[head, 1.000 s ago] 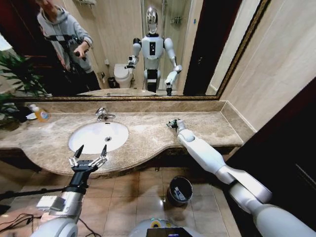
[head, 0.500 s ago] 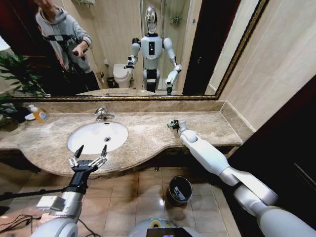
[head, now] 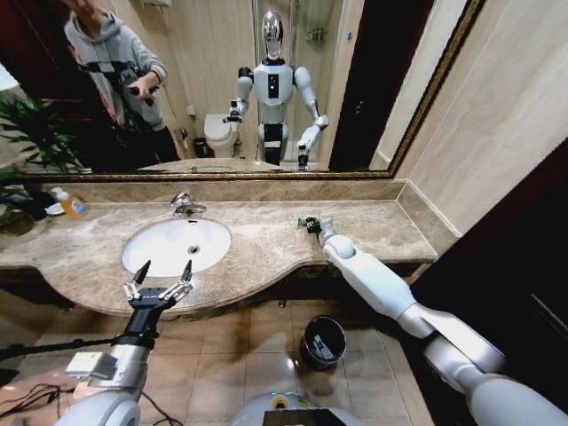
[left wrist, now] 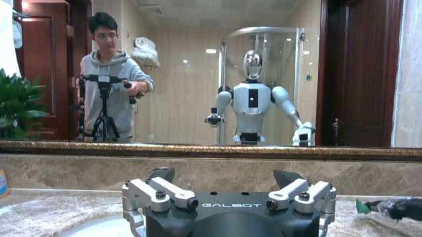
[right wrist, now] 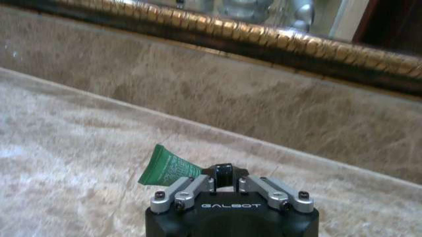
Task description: Pick up the trash from the sink and place it in the trash bin.
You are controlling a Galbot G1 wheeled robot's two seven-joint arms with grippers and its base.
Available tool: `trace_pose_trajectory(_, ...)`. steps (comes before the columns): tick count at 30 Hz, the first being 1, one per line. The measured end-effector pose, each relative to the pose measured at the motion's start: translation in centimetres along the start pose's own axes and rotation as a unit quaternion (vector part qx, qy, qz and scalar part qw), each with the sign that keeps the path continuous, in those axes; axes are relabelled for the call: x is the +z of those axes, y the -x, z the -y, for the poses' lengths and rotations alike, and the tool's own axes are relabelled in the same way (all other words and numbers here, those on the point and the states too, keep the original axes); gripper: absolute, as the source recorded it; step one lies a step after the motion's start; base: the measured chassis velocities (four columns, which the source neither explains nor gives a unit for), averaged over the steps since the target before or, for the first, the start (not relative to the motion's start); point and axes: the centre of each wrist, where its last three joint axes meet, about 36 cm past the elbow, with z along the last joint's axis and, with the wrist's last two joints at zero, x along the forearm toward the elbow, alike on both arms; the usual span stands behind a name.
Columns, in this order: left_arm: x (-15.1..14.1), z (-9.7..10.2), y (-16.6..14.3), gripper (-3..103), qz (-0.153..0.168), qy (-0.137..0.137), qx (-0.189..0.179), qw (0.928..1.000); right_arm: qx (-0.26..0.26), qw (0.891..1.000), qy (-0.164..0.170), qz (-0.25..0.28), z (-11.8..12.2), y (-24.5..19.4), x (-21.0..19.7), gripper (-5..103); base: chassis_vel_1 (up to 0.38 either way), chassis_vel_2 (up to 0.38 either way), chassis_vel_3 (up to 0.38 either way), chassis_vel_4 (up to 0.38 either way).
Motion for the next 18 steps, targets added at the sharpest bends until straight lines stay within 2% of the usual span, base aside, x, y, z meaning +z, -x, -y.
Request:
trace_pose_trajectory(8, 0.0, 0.0, 0.0, 100, 0.0, 0.0, 0.0, 1.0, 0.001, 0.999, 0.019, 0.027, 2.6, -3.2, -0.4, 14, 0.0, 0.0, 0.0, 0.0)
trace_pose_trajectory(11, 0.0, 0.0, 0.0, 100, 0.0, 0.0, 0.0, 1.0, 0.006, 0.998, 0.037, 0.047, 5.3, -8.4, 0.0, 14, 0.0, 0.0, 0.0, 0.0)
trace_pose_trajectory(12, 0.0, 0.0, 0.0, 100, 0.0, 0.0, 0.0, 1.0, 0.006, 0.998, 0.037, 0.047, 5.3, -8.4, 0.0, 14, 0.0, 0.0, 0.0, 0.0)
trace_pose_trajectory(14, 0.0, 0.0, 0.0, 100, 0.0, 0.0, 0.0, 1.0, 0.008, 0.998, 0.037, 0.056, 6.8, -12.0, 0.9, 14, 0.0, 0.0, 0.0, 0.0)
trace_pose_trajectory(15, 0.0, 0.0, 0.0, 100, 0.0, 0.0, 0.0, 1.0, 0.007, 0.998, 0.042, 0.055, 7.1, -14.4, 1.6, 14, 0.0, 0.0, 0.0, 0.0)
trace_pose_trajectory(18, 0.0, 0.0, 0.0, 100, 0.0, 0.0, 0.0, 1.0, -0.003, 0.997, 0.054, 0.054, 6.4, -17.0, 2.2, 14, 0.0, 0.0, 0.0, 0.0)
